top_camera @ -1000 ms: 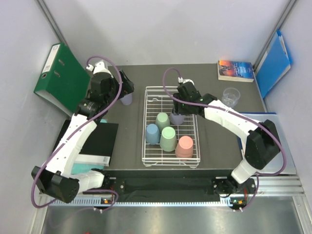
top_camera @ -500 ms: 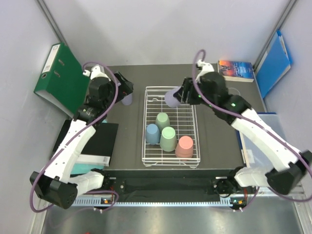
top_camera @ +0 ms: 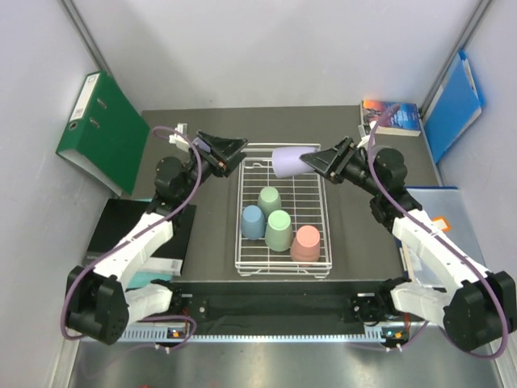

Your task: Unload the cups from the dish rack

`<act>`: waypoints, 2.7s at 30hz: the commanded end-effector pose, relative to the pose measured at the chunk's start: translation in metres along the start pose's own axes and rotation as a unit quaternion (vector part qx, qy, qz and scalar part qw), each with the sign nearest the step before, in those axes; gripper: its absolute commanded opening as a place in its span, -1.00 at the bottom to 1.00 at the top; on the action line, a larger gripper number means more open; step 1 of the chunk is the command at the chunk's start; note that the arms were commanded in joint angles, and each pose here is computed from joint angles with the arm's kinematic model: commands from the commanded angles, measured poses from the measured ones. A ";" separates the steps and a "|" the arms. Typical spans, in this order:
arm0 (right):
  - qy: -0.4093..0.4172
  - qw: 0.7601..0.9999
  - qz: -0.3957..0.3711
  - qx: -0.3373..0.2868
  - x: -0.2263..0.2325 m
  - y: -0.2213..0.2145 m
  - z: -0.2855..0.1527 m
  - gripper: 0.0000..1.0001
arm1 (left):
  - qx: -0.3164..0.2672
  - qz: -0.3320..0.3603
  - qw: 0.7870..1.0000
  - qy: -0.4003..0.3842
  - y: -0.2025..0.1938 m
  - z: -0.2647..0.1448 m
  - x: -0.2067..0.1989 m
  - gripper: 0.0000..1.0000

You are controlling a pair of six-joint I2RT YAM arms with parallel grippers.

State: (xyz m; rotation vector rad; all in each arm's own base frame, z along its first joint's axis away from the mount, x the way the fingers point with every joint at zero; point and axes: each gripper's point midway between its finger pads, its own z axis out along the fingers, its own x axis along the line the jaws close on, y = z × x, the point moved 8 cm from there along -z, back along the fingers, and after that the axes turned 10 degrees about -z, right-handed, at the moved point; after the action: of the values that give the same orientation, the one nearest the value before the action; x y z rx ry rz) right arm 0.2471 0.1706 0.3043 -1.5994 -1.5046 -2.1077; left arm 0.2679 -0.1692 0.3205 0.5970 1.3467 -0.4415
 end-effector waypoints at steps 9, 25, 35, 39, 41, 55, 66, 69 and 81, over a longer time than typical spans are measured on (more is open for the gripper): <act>0.149 0.988 -0.029 -0.031 0.056 0.023 0.008 -1.00 | 0.121 -0.012 0.979 -0.164 -0.023 0.001 -0.067 0.94; 0.168 0.985 -0.030 0.006 0.065 0.007 0.033 -1.00 | 0.184 -0.008 0.970 -0.156 -0.059 0.021 -0.065 -0.56; -0.004 0.996 -0.094 -0.003 0.053 0.020 0.018 0.73 | 0.150 0.041 0.983 -0.099 -0.037 0.034 -0.071 -1.00; -0.156 0.977 -0.142 -0.025 0.040 0.037 0.000 0.89 | 0.060 0.149 0.985 0.063 0.005 0.051 -0.070 -1.00; -0.212 0.963 -0.160 -0.036 0.034 0.045 -0.007 0.89 | 0.035 0.221 0.961 0.165 0.024 0.058 -0.071 -1.00; -0.346 0.914 -0.209 0.038 0.006 0.039 -0.026 0.85 | -0.061 0.434 0.675 0.594 0.125 0.099 0.034 -1.00; -0.348 0.912 -0.208 0.067 -0.007 0.029 -0.018 0.85 | -0.031 0.403 0.686 0.605 0.136 0.100 0.070 -1.00; -0.349 0.911 -0.208 0.070 -0.009 0.027 -0.017 0.85 | -0.017 0.383 0.700 0.603 0.138 0.098 0.081 -1.00; -0.355 0.909 -0.203 0.079 -0.019 0.022 -0.012 0.85 | 0.002 0.357 0.723 0.592 0.142 0.100 0.098 0.40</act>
State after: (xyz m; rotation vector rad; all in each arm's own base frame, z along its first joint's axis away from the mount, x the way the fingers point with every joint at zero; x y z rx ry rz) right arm 0.2569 0.1393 0.2959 -2.3151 -2.3300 -1.4570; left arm 0.4445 -0.1151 0.2330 1.5484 2.1907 0.7427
